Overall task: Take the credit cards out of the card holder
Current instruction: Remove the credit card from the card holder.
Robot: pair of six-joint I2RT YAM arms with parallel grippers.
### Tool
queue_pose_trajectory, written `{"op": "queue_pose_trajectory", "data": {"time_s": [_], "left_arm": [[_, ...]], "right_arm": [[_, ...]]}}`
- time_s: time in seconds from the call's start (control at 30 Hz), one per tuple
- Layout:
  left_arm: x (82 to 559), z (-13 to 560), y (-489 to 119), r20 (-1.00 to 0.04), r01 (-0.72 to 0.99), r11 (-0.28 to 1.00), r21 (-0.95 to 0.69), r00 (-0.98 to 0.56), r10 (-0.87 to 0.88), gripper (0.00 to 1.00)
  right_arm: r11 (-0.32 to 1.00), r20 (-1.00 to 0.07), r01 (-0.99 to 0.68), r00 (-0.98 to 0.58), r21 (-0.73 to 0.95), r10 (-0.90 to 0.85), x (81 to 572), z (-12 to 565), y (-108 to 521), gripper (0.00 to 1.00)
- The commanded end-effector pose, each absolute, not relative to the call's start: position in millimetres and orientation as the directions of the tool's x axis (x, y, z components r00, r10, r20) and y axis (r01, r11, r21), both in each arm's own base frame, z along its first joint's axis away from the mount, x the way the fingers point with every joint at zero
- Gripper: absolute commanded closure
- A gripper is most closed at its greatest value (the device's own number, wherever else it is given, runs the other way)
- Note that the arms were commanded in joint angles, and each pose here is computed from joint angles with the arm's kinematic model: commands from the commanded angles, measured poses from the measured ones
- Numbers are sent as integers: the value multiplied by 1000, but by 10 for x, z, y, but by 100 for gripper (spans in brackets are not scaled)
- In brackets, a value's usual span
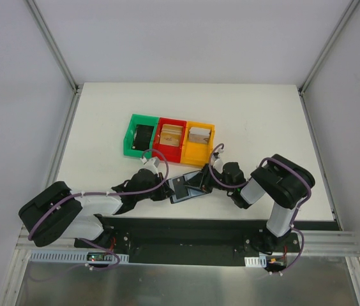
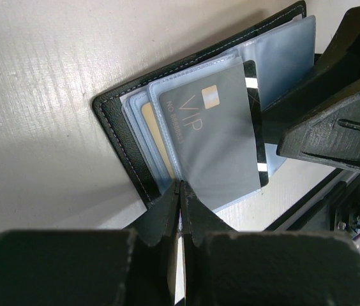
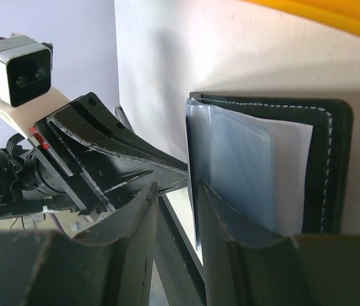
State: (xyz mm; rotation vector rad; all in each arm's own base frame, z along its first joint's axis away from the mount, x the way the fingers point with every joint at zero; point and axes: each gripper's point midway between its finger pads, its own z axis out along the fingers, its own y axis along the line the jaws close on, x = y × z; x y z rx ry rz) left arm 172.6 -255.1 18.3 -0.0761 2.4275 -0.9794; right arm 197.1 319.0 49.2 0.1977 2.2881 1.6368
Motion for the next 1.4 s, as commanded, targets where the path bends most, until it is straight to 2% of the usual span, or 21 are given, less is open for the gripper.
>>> {"op": "queue_pose_trajectory", "data": {"time_s": [0.0,0.57,0.83,0.97,1.03,1.17,1.37], "left_arm": [[1620,58,-2484,-432,138,778,-613,-883,-184,100],[1650,170,-2429,-468,155,786,-599,-864,-187,100],[1665,251,-2480,-474,171,772,-612,-861,-184,83],[1688,300,-2469,-487,176,771,-612,-852,-192,81],[1693,297,-2453,-491,176,777,-604,-850,-190,85],[1690,265,-2443,-491,174,784,-596,-852,-184,99],[1672,231,-2452,-476,165,780,-604,-859,-187,100]], "right_arm": [[248,-176,-131,-970,960,168,1698,658,3310,66],[315,-159,-108,-977,943,143,1668,463,3264,66],[323,-153,-101,-978,941,142,1666,441,3259,66],[327,-156,-103,-978,939,141,1668,438,3253,65],[326,-160,-107,-977,939,140,1667,450,3259,65],[327,-162,-107,-976,939,146,1680,455,3254,68],[334,-167,-102,-971,937,170,1721,453,3239,72]]}}
